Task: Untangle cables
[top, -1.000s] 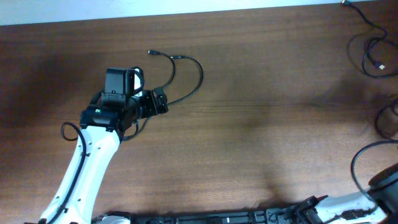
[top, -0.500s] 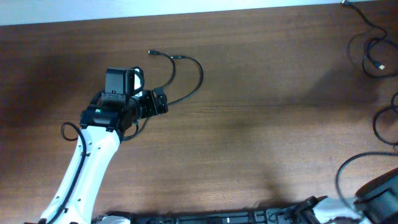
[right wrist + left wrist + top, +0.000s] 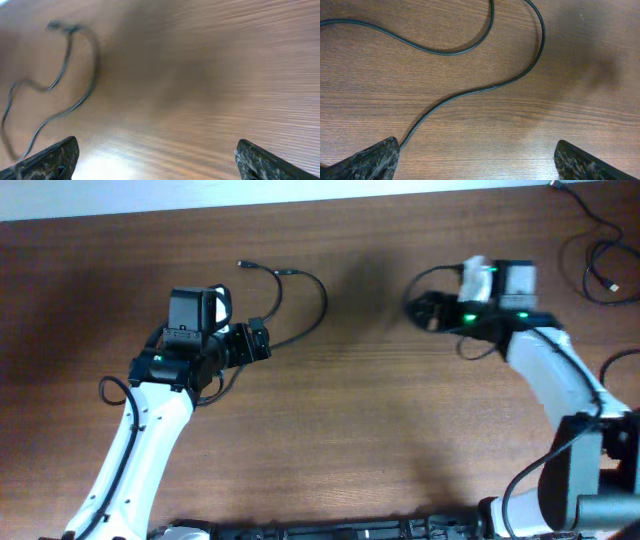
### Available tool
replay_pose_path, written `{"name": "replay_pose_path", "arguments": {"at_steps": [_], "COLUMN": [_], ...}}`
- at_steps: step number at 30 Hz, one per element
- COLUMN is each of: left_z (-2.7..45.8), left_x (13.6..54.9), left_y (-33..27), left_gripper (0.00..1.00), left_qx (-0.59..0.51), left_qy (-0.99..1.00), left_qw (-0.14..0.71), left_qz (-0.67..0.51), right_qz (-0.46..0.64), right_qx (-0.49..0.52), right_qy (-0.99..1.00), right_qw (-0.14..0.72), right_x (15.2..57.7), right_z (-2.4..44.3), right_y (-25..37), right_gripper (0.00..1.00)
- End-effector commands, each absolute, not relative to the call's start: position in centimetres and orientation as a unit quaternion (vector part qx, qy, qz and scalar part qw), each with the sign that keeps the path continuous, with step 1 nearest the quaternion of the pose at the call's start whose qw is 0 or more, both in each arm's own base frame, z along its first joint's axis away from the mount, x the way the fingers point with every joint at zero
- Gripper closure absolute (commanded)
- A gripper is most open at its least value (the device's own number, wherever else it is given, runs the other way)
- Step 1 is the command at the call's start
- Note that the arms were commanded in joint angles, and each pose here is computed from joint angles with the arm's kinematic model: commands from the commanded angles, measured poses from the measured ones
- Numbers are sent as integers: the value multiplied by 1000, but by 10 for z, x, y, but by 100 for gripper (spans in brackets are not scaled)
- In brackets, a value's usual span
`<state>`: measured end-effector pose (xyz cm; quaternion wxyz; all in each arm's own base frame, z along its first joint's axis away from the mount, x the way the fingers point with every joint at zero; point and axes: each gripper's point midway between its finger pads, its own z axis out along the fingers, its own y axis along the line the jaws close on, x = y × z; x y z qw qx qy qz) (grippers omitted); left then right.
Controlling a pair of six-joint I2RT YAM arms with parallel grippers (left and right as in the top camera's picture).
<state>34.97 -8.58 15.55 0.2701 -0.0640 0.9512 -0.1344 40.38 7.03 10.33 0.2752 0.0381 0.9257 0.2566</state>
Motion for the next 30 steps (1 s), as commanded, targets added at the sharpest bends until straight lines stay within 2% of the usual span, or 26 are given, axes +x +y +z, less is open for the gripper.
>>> {"name": "replay_pose_path", "arguments": {"at_steps": [1,3,5,8,13,16,19,23,24,25,28,30], "left_z": [160,159,158,161,231,259,259,259,259,259,259,259], "left_x": [355,357,360,360,348,336,336,336,336,336,336,336], "left_y": [-87,-76,-57,-54,-6,-1,-1,-2,-2,-1,-2,-1], "left_gripper": [1,1,1,1,1,1,1,1,1,1,1,1], "left_qx": [-56,-66,-83,-85,-143,-148,-148,-148,-148,-148,-148,-148], "left_qy": [948,948,948,946,901,881,881,881,881,881,881,881], "left_qw": [283,291,303,308,410,447,447,447,447,447,447,447], "left_qz": [-137,-108,-56,-51,-24,-31,-31,-31,-31,-31,-31,-31], "right_qz": [270,249,220,211,192,185,184,147,145,145,145,145], "right_qx": [-20,-39,-76,-125,-178,-237,-272,-274,-273,-273,-273,-273], "right_qy": [927,928,917,900,877,876,867,866,865,865,864,863], "right_qw": [261,274,325,361,402,376,375,392,395,395,398,400], "right_x": [394,396,409,417,443,475,497,524,529,534,541,543], "right_z": [104,104,114,128,159,149,137,89,74,60,28,18], "right_y": [123,137,151,167,187,226,257,275,277,279,282,283], "right_gripper": [1,1,1,1,1,1,1,0,4,13,25,29]}}
